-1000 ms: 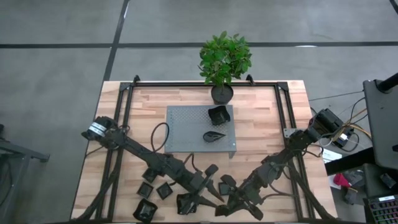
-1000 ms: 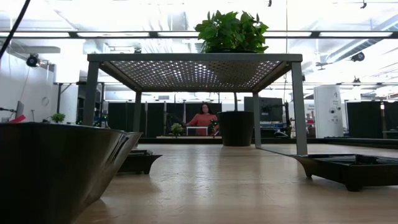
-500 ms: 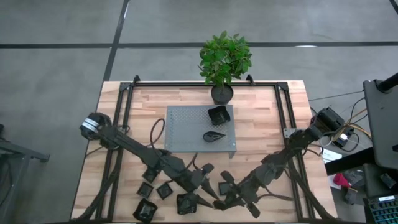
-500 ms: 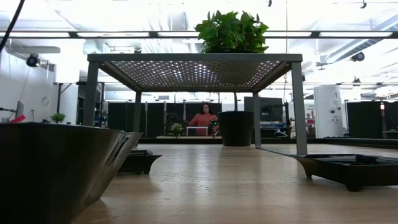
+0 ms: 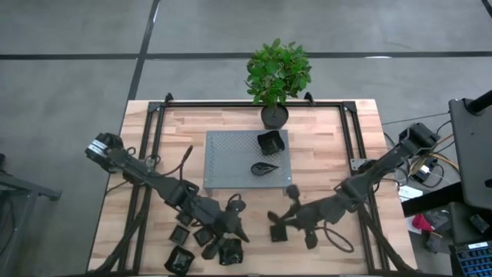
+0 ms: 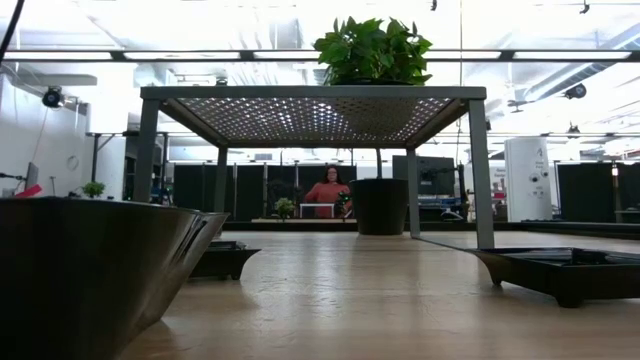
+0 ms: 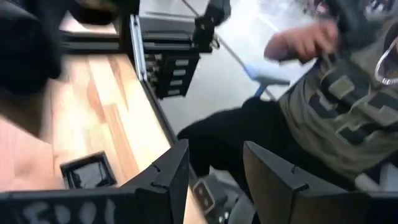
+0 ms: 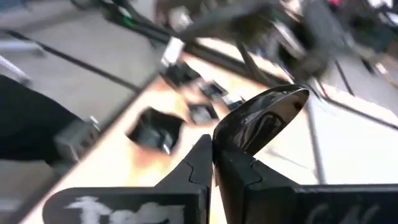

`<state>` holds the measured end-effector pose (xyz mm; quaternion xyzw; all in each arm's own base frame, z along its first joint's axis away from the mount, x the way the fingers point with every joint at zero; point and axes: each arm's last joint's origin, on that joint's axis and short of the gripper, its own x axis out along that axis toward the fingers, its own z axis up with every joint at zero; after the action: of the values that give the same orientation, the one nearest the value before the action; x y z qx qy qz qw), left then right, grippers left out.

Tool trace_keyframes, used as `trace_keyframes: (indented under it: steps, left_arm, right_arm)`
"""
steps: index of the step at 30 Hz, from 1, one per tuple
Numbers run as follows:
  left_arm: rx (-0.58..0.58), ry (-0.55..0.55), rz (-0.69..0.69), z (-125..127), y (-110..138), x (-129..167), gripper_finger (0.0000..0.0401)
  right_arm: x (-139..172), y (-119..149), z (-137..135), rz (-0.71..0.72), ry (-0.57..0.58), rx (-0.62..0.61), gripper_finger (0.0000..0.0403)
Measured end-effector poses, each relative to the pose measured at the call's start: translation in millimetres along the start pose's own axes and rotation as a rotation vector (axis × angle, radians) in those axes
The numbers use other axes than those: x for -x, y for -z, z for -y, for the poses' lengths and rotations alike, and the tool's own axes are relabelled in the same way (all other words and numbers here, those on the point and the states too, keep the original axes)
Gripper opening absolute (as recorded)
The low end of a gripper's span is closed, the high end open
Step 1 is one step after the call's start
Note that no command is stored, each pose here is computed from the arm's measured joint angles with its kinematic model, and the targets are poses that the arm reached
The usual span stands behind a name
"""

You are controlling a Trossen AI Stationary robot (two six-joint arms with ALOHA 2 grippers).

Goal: Pick & Place Mini shaped plates
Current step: Stack the black drop-shaped plate on the black drop-shaped plates on the shelf

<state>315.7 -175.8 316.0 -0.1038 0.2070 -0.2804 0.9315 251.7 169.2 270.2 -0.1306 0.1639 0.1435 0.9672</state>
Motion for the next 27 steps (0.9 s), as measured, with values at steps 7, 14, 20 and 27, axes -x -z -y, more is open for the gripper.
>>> trace_keyframes:
  steps: [7, 14, 20, 27]
  left_arm:
    - [-0.076, -0.122, 0.106, -1, 18, -5, 0.0143]
    - [-0.117, -0.130, 0.263, -5, 37, -5, 0.0143]
    - [-0.171, -0.109, 0.400, -6, 43, 2, 0.0140]
    - [-0.198, -0.087, 0.468, 0, 39, 12, 0.0140]
  right_arm:
    - [8, -21, 28, -0.232, 0.128, -0.026, 0.0013]
    - [-2, -42, 57, -0.485, 0.198, -0.045, 0.0013]
    - [-18, -54, 80, -0.718, 0.244, -0.039, 0.0013]
    - [-44, -69, 92, -0.920, 0.244, 0.005, 0.0013]
